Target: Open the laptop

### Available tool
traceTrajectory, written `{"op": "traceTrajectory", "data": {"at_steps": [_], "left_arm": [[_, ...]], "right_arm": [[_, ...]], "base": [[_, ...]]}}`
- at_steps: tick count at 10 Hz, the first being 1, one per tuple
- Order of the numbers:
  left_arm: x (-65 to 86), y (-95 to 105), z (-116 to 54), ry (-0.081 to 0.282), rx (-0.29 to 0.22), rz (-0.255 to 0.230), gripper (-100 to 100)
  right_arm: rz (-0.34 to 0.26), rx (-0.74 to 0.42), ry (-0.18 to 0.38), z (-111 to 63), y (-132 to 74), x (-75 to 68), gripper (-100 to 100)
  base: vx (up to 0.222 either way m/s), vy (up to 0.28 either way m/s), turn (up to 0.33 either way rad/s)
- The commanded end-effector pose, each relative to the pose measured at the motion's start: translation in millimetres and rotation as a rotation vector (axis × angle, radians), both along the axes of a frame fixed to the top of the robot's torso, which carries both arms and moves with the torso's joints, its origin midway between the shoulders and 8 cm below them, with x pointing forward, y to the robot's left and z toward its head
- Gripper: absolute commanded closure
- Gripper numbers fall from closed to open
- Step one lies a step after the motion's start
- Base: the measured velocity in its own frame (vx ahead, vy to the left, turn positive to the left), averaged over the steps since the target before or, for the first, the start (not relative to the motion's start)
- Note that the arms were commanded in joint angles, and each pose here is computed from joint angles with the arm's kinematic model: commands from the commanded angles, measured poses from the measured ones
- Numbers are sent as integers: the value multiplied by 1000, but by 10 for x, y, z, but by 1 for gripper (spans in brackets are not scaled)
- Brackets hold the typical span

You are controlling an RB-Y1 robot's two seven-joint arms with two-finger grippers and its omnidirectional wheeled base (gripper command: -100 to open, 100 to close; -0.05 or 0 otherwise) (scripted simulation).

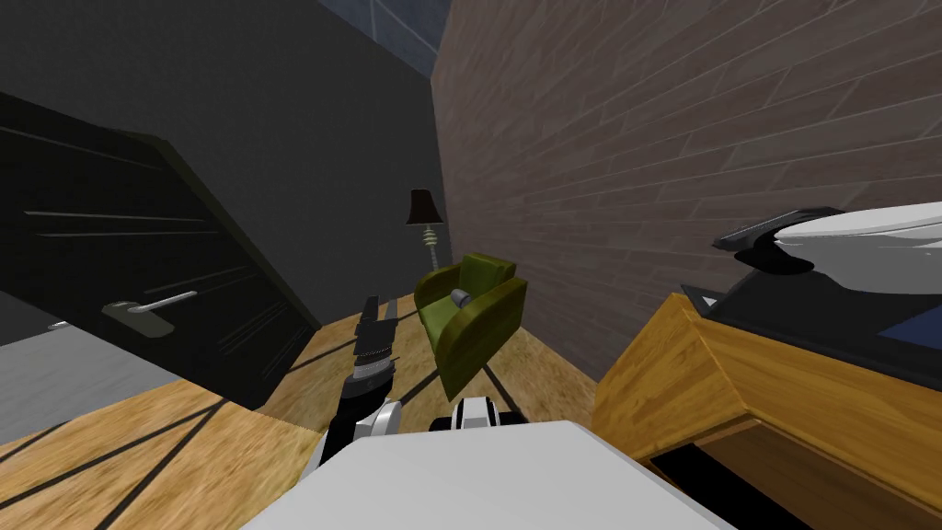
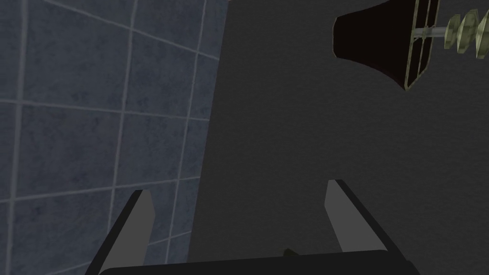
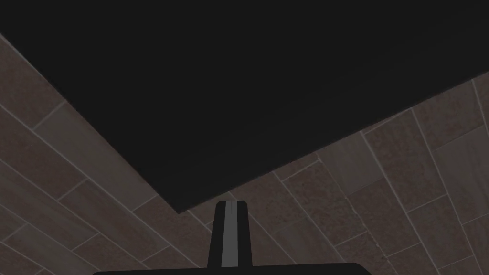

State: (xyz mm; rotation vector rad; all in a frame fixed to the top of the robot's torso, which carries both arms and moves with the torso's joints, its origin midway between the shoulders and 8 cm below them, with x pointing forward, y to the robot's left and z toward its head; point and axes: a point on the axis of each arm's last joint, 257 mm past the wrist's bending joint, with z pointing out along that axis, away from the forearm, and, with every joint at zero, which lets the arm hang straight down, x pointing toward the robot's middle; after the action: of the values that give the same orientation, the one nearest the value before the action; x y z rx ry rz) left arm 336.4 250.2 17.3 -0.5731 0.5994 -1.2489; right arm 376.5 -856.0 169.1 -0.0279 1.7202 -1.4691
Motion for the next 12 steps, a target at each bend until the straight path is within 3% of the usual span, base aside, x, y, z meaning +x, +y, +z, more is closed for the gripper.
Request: {"op": "traceTrajectory", "data": {"at_steps": [1,2,4,5,7,9,10,12], "left_arm": [[0,0,0,0,0,0,0],[0,-1,2,-1,0,0,0],[0,0,0,0,0,0,0],[0,0,0,0,0,0,0],[0,0,1,0,0,0,0],[0,0,0,0,0,0,0],[0,0,0,0,0,0,0],[0,0,1,0,0,0,0]], "right_arm": [[-15,-13,-10,95,96,89,100],[-44,-13,-19,97,46,19,100],[-59,17,-78,198,62,23,100],[-67,-9,-58,252,160,112,100],[-118,-4,-83,318,117,21,100],[-127,36,-104,262,98,-1,100],[-145,15,-75,287,188,63,100],[-189,36,-95,301,164,-9,100]], "base": [[-143,-115,335],[-136,-181,273],[-18,-68,-25],[-92,-157,287],[-105,-131,156],[-17,-2,-35],[-179,-107,313],[-113,-133,149]]}}
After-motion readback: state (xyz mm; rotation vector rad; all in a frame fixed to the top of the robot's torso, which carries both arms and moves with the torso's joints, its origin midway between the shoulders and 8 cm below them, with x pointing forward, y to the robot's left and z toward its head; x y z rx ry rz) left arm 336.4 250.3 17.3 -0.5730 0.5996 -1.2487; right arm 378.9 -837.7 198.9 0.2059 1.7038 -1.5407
